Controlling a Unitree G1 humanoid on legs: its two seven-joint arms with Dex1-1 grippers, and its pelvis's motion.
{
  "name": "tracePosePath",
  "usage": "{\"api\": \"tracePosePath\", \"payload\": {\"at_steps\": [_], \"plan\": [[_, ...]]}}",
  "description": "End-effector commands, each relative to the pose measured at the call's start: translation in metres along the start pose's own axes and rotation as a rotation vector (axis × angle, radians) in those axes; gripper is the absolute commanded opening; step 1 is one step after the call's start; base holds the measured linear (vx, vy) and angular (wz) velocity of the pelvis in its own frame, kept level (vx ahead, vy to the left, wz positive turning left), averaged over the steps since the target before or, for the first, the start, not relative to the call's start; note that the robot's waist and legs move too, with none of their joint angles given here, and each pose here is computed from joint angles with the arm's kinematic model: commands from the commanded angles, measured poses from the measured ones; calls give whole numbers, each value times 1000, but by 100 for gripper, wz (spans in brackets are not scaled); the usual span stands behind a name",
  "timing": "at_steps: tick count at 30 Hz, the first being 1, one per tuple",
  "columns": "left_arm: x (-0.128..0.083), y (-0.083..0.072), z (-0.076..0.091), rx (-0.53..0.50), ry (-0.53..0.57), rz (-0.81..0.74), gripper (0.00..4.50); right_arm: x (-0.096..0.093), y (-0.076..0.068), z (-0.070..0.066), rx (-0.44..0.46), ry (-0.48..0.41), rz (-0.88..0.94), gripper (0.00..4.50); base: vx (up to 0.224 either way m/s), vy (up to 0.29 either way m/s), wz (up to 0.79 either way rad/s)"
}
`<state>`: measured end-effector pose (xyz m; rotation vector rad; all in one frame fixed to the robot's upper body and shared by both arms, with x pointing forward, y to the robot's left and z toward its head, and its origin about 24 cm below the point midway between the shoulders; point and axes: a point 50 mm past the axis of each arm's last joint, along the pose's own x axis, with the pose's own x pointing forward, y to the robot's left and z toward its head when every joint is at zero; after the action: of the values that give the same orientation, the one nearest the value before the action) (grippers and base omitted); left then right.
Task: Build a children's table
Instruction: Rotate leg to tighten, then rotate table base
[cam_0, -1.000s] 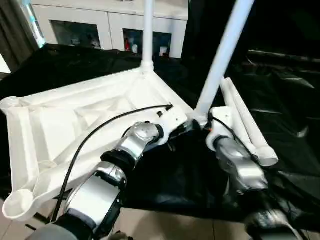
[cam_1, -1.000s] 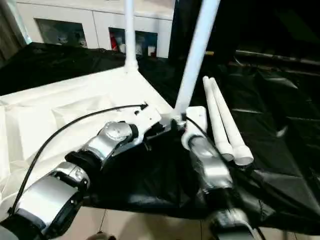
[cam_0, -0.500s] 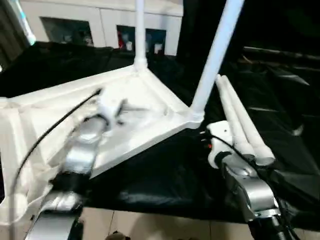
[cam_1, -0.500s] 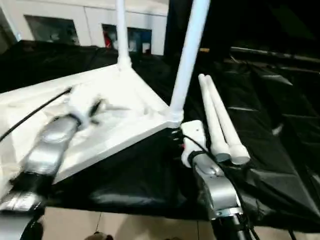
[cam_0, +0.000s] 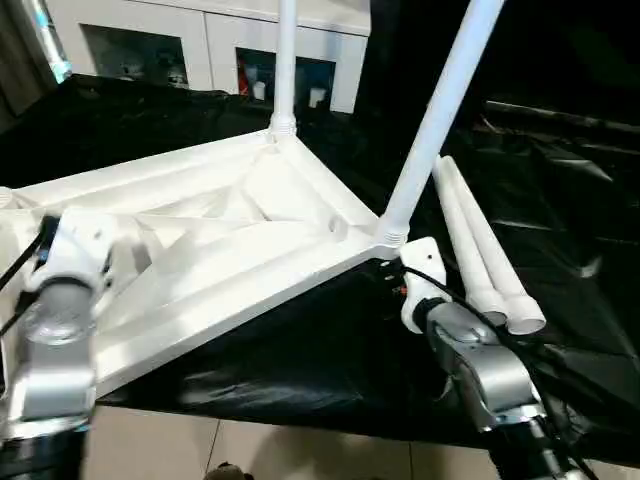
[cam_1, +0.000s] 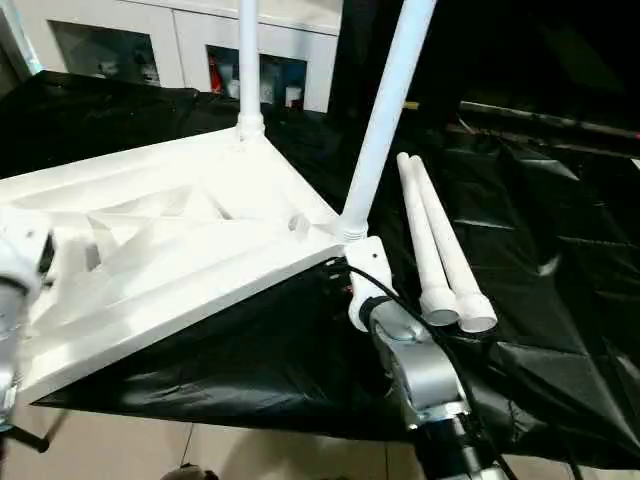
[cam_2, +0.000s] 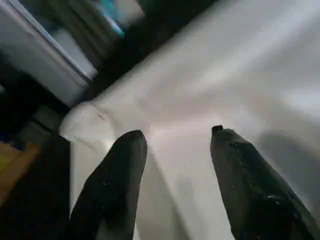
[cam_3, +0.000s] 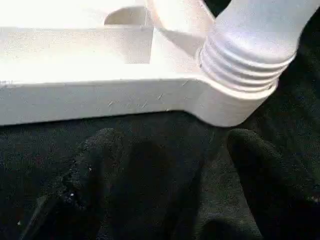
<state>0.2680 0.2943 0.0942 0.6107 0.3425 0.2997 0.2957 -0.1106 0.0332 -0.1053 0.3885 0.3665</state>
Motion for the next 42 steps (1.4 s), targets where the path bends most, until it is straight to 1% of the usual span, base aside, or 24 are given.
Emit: {"api": "tracePosePath", "payload": {"at_steps": [1, 2, 3, 7, 10, 13, 14, 15, 17, 19, 20, 22, 23, 24, 25, 26, 27, 29, 32, 36, 37, 39, 41, 42], "plan": [[1, -8, -6, 25, 50, -158, 201, 6, 3, 5, 0, 0, 23, 338, 0, 0, 0], [2, -10, -7, 39, 57, -194, 201, 8, 4, 6, -3, 0, 28, 338, 0, 0, 0], [2, -11, -8, 56, 64, -222, 185, 9, 4, 6, -7, -1, 33, 318, 0, 0, 0], [6, -21, -3, 75, 51, -377, 159, 23, 6, 11, -13, 5, 42, 289, 0, 0, 0], [6, -24, 0, 105, 60, -462, 139, 31, 6, 14, -16, 8, 45, 262, 0, 0, 0], [0, -31, 1, 157, 80, -635, 114, 39, 6, 16, -30, 21, 63, 241, 0, 0, 0], [0, -32, 1, 158, 80, -638, 114, 39, 6, 16, -31, 21, 64, 241, 0, 0, 0], [-4, -34, 3, 180, 80, -706, 93, 41, 5, 17, -40, 26, 69, 218, 0, 0, 0], [-9, -37, 5, 199, 73, -795, 77, 43, 6, 19, -43, 29, 77, 206, 0, 0, 0], [-21, -44, 15, 221, 21, -973, 62, 47, 6, 20, -53, 32, 90, 189, 0, 0, 0], [-23, -46, 16, 225, 9, -1002, 62, 48, 6, 20, -54, 32, 91, 189, 0, 0, 0], [-40, -57, 30, 229, -86, -1211, 37, 52, 6, 22, -58, 30, 99, 166, 0, 0, 0], [-40, -58, 30, 229, -87, -1214, 37, 52, 6, 22, -58, 30, 99, 166, 0, 0, 0], [-47, -66, 40, 223, -158, -1302, 25, 54, 7, 25, -60, 25, 107, 159, 0, 0, 0], [-47, -69, 43, 219, -177, -1316, 12, 54, 8, 25, -61, 24, 111, 140, 0, 0, 0], [-47, -74, 48, 217, -193, -1342, 12, 54, 8, 27, -64, 20, 116, 140, 0, 0, 0], [-47, -77, 51, 217, -200, -1359, 0, 55, 9, 28, -66, 18, 119, 122, 0, 0, 0], [-46, -84, 56, 235, -213, -1401, 0, 55, 9, 29, -71, 14, 123, 118, 0, 0, 0], [-38, -97, 66, 258, -237, -1435, 0, 55, 8, 29, -80, 11, 126, 81, 0, 0, 0], [-15, -113, 76, 312, -255, -1342, 0, 55, 3, 29, -90, 7, 116, 71, 0, 0, 0], [-4, -116, 80, 319, -250, -1281, 0, 55, 1, 30, -93, 3, 108, 54, 0, 0, 0], [15, -119, 83, 341, -230, -1168, 0, 53, -4, 32, -99, -10, 89, 42, 0, 0, 0], [25, -118, 82, 387, -201, -1097, 0, 52, -8, 35, -104, -25, 74, 23, 0, 0, 0], [29, -117, 82, 410, -189, -1068, 0, 51, -10, 36, -105, -31, 69, 23, 0, 0, 0]]}}
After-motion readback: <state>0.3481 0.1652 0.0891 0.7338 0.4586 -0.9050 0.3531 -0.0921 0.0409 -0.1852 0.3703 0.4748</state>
